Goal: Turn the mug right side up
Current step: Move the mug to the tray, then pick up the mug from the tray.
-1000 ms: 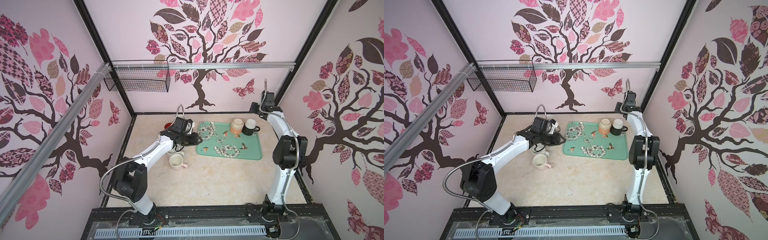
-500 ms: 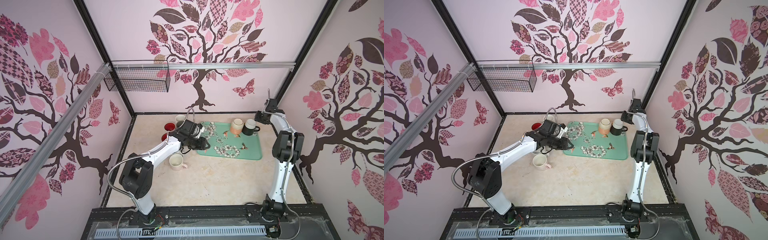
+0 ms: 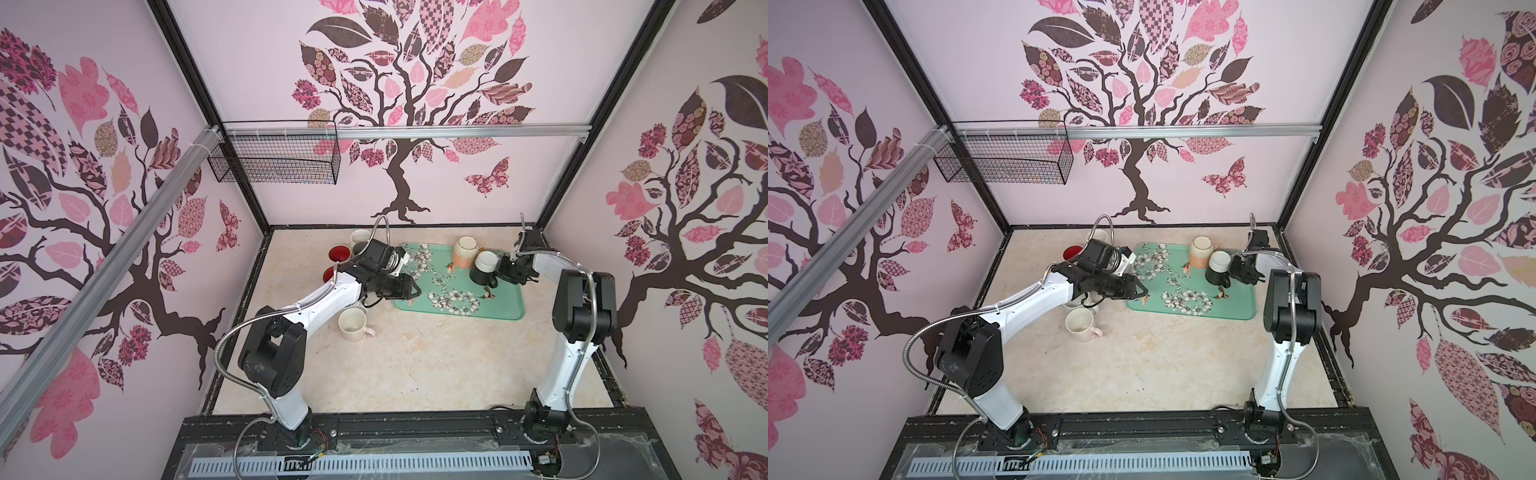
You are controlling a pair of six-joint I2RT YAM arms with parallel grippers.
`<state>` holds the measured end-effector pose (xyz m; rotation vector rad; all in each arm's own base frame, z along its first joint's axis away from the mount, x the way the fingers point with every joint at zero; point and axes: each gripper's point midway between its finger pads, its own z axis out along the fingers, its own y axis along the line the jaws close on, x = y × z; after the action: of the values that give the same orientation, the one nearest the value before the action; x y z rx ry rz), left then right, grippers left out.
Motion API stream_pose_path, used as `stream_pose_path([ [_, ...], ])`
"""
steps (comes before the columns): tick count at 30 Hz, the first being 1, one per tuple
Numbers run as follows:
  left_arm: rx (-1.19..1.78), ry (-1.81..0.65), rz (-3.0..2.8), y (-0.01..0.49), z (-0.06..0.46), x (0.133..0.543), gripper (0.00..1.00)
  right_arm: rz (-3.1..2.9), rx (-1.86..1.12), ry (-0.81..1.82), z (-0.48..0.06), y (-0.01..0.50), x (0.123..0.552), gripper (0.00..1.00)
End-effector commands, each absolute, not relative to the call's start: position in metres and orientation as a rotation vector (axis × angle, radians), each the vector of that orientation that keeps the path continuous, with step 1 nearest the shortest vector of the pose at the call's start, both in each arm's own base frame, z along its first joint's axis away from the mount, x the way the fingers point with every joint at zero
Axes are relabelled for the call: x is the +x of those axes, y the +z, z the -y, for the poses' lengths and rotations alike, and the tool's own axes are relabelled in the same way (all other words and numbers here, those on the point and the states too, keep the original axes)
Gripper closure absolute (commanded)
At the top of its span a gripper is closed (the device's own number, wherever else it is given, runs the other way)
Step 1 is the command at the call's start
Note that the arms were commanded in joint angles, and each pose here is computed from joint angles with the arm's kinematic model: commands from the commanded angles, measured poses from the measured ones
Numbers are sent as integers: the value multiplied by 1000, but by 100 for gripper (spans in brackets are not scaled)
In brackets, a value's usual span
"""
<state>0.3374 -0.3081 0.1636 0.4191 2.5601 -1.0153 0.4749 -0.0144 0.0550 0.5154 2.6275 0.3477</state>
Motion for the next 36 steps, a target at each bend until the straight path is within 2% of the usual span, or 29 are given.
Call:
stream_pose_path([
  [1,439,-1033,-2501,179,310,340,51,-2522,405,308,-8,110,474,67],
  [6,418,-1031,-2504,175,306,335,51,-2470,490,91,7,136,443,54],
  [9,403,-1030,-2505,172,304,333,51,-2424,401,77,-18,149,430,52],
  [14,390,-1056,-2501,172,305,333,51,-2462,350,236,-57,131,429,49],
  [20,392,-1023,-2498,174,300,330,50,-2571,313,95,-65,102,437,49],
  [26,381,-997,-2493,173,294,328,50,-2600,292,77,-69,85,445,52],
  [36,380,-994,-2484,175,293,327,49,-2620,263,10,-65,72,447,73],
])
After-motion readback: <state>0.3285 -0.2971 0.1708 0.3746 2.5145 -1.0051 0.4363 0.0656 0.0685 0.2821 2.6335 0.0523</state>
